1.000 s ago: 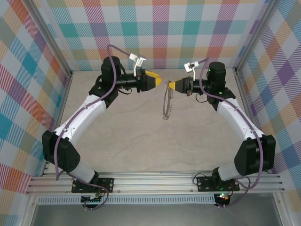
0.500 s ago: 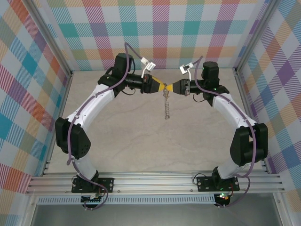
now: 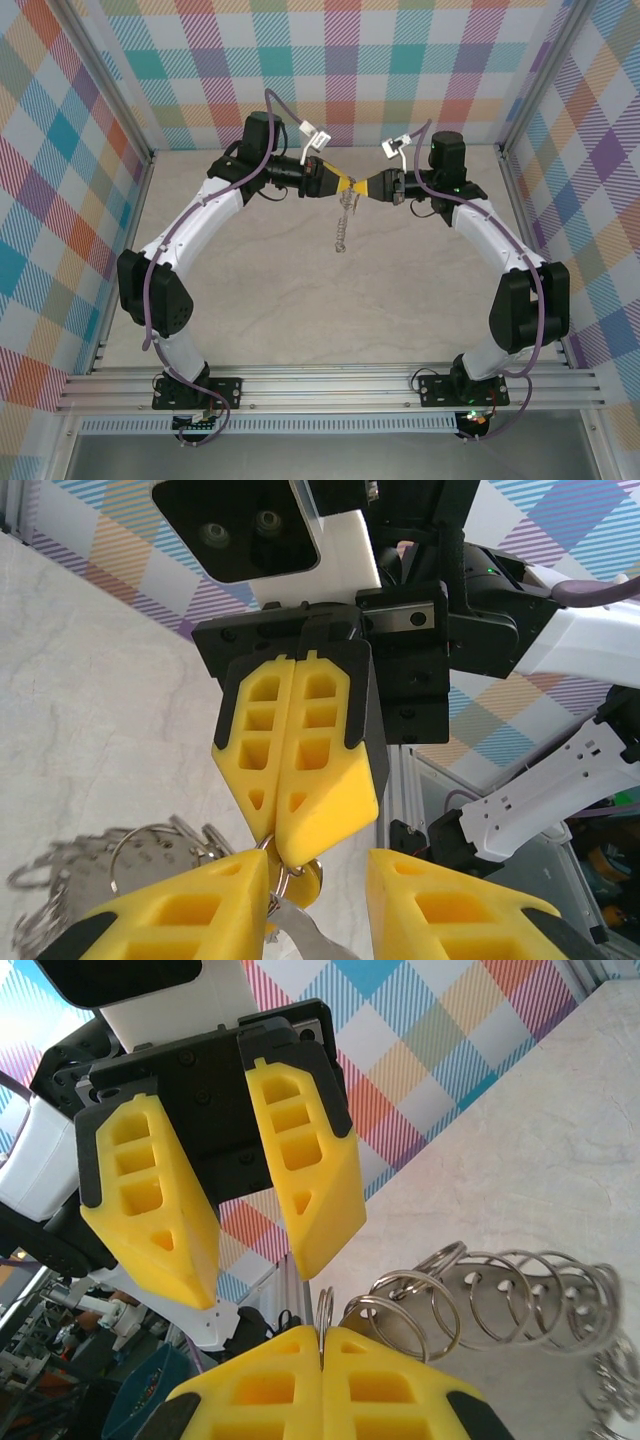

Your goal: Put the keys on the keyring

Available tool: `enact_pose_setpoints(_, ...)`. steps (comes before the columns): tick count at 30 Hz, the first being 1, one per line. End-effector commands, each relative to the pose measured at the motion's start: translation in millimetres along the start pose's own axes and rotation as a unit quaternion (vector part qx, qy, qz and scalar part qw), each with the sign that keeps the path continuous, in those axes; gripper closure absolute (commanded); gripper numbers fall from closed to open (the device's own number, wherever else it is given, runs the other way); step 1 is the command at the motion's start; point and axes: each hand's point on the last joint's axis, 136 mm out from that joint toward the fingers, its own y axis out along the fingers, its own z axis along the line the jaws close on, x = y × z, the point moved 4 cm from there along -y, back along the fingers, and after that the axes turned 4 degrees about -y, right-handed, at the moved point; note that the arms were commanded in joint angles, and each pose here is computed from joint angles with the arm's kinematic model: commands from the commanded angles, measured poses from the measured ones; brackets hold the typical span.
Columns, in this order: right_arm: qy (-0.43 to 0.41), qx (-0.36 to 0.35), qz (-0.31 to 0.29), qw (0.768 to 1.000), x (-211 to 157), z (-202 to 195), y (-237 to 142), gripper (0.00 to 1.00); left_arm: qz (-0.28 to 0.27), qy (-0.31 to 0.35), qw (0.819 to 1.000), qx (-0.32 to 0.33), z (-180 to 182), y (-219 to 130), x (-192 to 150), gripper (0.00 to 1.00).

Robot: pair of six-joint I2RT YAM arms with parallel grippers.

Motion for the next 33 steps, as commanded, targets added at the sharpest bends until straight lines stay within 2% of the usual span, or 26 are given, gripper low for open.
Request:
enact_pose_setpoints(1,-0.039,0.024,-0.002,0.999,5,20,-4,1.0,-0.011,0.008,1.0,0.001,3,-5,8,0.69)
enact_pose_setpoints(16,-0.039,0.025,-0.004,0.999,7,18,-3,1.0,-0.002,-0.005,1.0,-0.028,7,4,3,0.69)
enact_pose_setpoints(24,-0.036,0.022,-0.005,0.999,6,14,-3,1.0,0.002,-0.001,0.999,-0.044,1,8,2,0.77)
enact_pose_setpoints(33,-0.034,0.019,-0.006,0.999,6,12,-2,1.0,0.009,0.0,0.999,-0.053,-2,12,-2,0.78)
